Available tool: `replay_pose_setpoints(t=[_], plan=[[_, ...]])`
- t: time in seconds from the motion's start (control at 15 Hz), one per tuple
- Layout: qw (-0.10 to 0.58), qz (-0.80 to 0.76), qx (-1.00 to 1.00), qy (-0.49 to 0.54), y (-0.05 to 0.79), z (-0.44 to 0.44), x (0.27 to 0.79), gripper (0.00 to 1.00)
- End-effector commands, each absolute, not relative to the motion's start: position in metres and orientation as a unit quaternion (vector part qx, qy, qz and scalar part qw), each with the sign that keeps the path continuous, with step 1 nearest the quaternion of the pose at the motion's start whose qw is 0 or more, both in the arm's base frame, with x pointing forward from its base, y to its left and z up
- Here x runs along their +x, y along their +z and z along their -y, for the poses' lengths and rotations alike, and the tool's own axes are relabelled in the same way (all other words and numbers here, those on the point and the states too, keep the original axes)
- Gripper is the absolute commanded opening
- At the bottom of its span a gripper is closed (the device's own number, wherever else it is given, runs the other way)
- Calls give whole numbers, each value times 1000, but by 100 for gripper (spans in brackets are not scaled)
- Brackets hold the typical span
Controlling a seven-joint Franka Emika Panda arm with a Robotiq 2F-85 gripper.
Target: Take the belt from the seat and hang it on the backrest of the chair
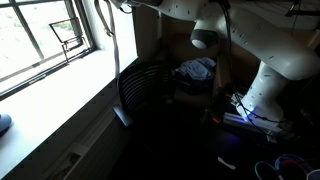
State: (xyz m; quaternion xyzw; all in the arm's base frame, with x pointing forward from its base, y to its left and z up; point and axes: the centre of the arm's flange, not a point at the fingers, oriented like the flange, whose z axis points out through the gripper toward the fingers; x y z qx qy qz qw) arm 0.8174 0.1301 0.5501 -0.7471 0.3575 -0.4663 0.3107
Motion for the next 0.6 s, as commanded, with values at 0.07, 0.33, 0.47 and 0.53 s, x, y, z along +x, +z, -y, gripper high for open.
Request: replay_pose_setpoints(t=[0.07, 0.33, 0.47, 0.53], plan=[[262, -330, -823, -380, 583, -128, 742, 0], [248, -290, -878, -288, 612, -147, 716, 0], [237, -264, -903, -244, 621, -153, 702, 0], [230, -251, -914, -222, 623, -155, 696, 0]])
